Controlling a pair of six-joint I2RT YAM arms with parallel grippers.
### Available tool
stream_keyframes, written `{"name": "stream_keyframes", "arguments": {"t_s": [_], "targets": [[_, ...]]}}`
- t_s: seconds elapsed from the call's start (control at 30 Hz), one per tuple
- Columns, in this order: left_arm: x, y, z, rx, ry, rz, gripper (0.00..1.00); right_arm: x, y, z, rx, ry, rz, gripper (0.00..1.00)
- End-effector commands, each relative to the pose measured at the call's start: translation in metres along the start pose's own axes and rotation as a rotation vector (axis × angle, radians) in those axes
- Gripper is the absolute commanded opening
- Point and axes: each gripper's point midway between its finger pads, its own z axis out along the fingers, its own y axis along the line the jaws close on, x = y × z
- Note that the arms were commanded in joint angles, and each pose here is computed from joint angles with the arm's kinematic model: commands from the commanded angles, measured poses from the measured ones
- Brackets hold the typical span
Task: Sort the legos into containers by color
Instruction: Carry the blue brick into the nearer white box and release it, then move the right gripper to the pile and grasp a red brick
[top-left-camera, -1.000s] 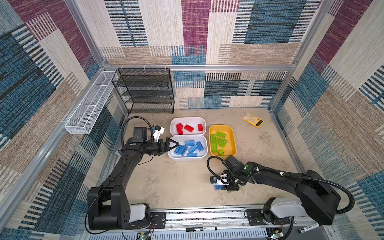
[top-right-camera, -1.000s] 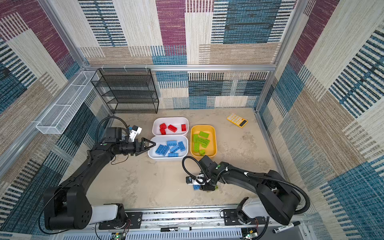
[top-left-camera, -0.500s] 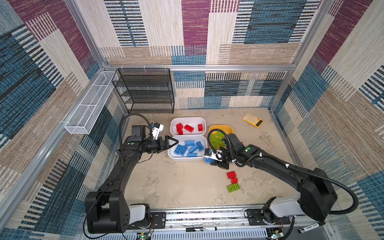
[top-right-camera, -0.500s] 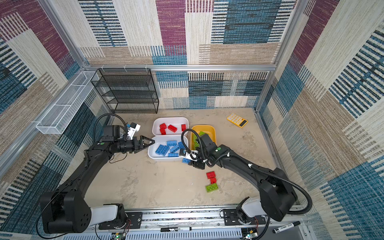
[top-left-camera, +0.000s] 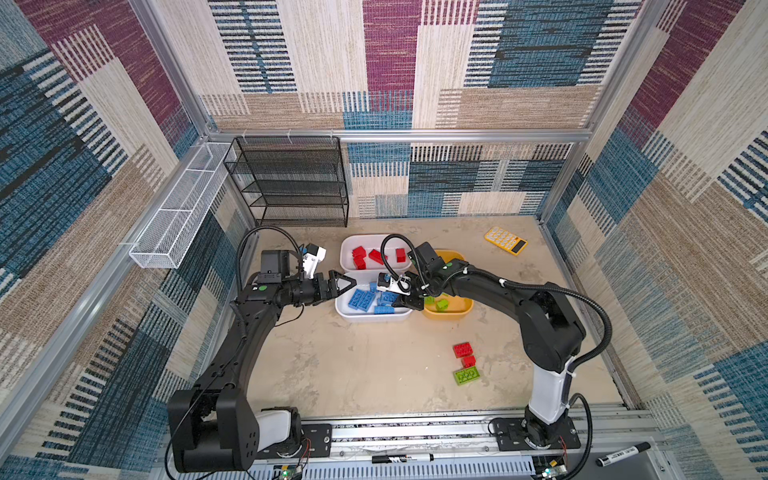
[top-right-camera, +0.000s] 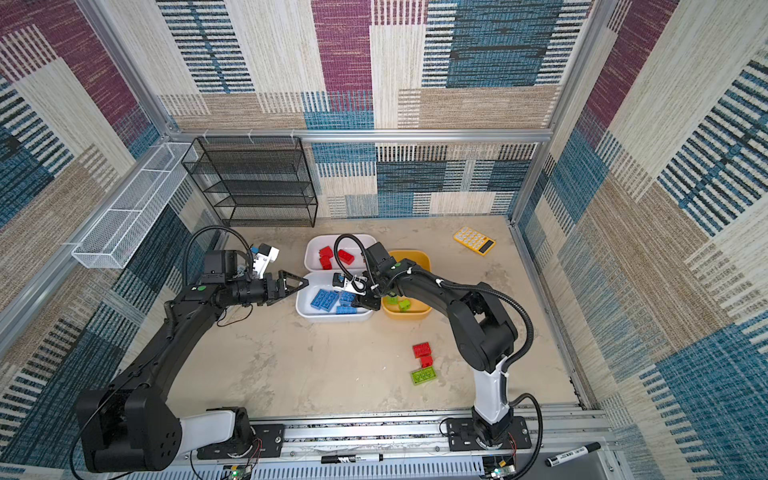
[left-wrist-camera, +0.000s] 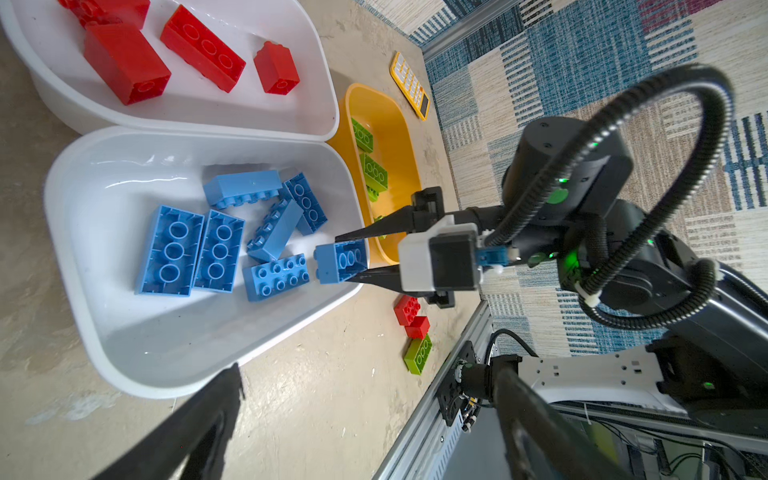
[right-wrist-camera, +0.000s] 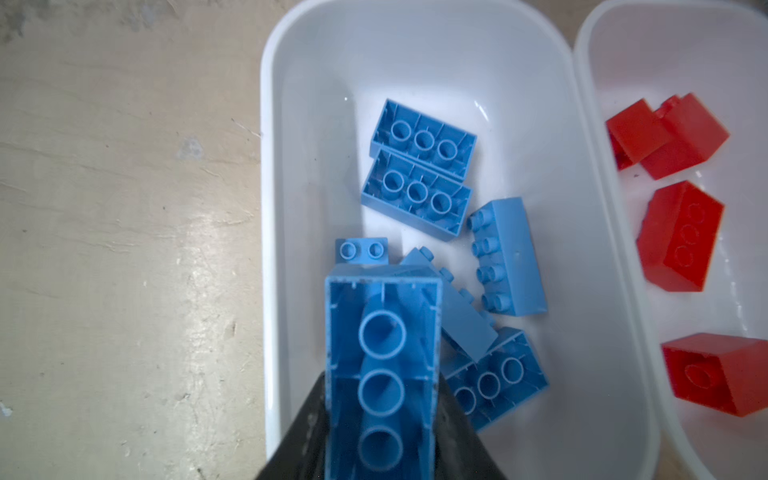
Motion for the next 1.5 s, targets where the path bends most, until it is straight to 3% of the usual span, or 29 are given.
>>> {"name": "stream_keyframes", "arguments": {"t_s": [0.0, 0.2, 0.4, 0.63, 0.7, 1.0, 1.47], "targets": [[-0.001, 0.000, 0.000, 0.003, -0.003, 0.034, 0.97, 0.004, -0.001, 0.003, -0.003, 0.024, -0.008, 0.47], [0.002, 0.001, 0.001, 0.006, 0.011, 0.025, 0.97, -0.009, 0.003, -0.028, -0.011, -0.041, 0.044, 0.67], [0.002, 0.002, 0.003, 0.020, 0.018, 0.009, 0.96, 0.014, 0.044, -0.072, 0.003, -0.003, 0.100, 0.69], [0.003, 0.004, 0.006, 0.030, 0.031, -0.010, 0.96, 0.033, 0.083, -0.121, 0.063, -0.006, 0.361, 0.72], [0.003, 0.006, 0.008, 0.033, 0.034, -0.014, 0.96, 0.044, 0.097, -0.127, 0.065, 0.010, 0.384, 0.73], [0.003, 0.012, 0.012, 0.029, 0.048, -0.019, 0.96, 0.130, 0.120, -0.132, 0.136, 0.314, 0.267, 0.76], [0.014, 0.019, 0.014, 0.010, 0.068, -0.021, 0.96, 0.171, 0.118, -0.090, 0.112, 0.393, 0.212, 0.75]]}}
